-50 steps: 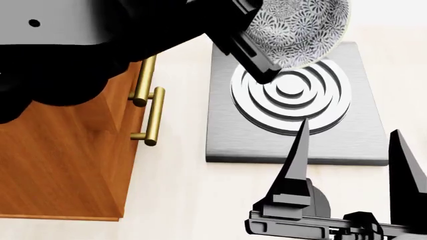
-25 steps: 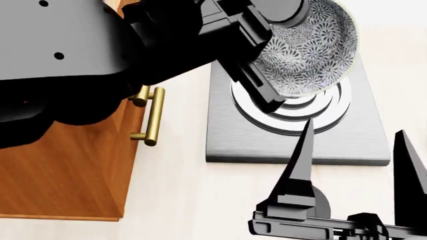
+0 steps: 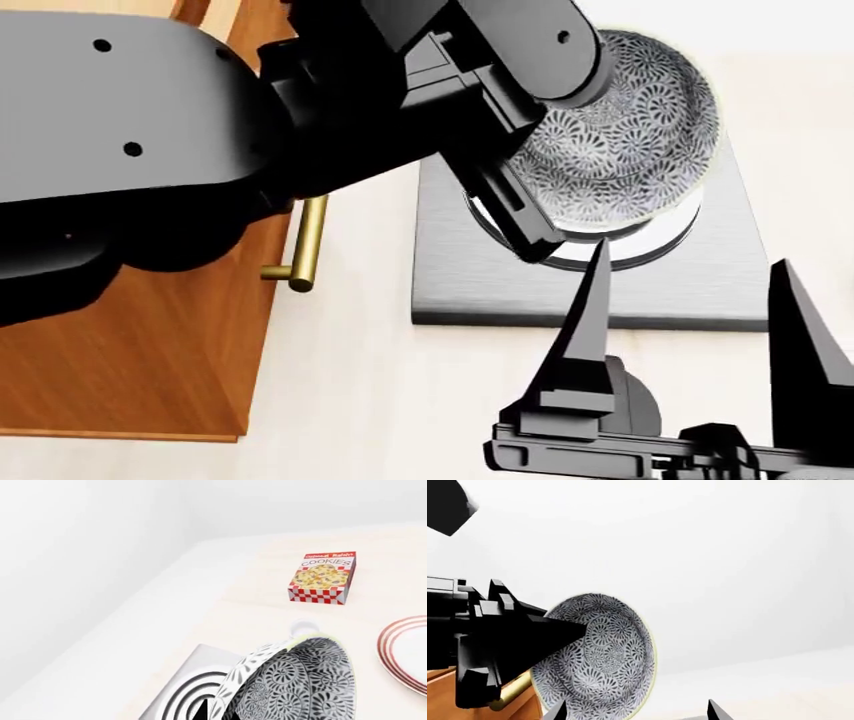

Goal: Pick the akita bowl on the wooden cabinet and place it on the plate.

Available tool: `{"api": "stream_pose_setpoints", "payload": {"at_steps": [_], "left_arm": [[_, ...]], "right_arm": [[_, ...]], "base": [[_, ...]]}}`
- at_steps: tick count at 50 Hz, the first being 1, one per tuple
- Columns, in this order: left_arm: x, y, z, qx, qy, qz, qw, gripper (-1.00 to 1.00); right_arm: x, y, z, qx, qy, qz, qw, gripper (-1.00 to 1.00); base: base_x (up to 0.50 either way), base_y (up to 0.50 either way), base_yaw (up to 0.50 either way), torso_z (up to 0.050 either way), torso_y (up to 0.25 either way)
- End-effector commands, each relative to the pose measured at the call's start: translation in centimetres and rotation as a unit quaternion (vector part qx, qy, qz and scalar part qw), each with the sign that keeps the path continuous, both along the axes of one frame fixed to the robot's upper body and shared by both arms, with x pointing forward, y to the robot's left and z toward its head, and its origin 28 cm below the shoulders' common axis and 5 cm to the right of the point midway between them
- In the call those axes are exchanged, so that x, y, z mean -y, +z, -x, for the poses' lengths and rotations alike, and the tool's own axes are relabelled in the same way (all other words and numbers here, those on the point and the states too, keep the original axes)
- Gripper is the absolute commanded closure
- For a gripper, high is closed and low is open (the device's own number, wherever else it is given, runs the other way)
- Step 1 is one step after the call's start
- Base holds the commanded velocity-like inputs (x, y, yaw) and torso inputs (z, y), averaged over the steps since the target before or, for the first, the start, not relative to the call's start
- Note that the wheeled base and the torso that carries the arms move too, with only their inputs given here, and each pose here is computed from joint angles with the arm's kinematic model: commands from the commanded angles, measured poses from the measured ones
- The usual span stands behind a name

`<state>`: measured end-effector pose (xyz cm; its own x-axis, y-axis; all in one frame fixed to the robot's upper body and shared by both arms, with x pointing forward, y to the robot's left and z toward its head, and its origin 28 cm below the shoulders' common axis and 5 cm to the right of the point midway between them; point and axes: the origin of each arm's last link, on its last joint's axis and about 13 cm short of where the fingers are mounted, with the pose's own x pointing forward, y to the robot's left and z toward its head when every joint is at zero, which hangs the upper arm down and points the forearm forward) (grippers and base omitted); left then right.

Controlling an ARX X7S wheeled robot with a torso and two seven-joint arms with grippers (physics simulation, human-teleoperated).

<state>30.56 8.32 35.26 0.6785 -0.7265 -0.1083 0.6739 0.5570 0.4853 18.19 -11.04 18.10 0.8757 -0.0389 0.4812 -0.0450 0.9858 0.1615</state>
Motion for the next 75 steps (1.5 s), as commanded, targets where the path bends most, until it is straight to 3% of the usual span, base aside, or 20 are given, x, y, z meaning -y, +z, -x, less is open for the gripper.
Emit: {"api": "stream_pose_setpoints", "payload": {"at_steps": [1,24,75], "left_arm": [[-0.7,0.3,0.3,0.010,-0.012,-0.007,1.000,1.00],[-1.6,-1.2,0.5,-0.001,-0.023,-0.021,1.000,1.00],[-2.5,-1.4,2.2,0.001,-0.062,-0.019,0.998,1.00]], "right_arm": [[-0.1,-0.2,-0.1,-0.003,0.002,0.000,1.000,-1.00],[0.0,0.0,0.0,-0.001,-0.002,0.002,1.000,-1.00],[0.0,-0.4,-0.5,-0.025,-0.011,0.005,1.000,-1.00]], "base": [[0.00,0.00,0.00,0.000,0.000],[0.00,0.00,0.00,0.000,0.000],[0.00,0.00,0.00,0.000,0.000]]}}
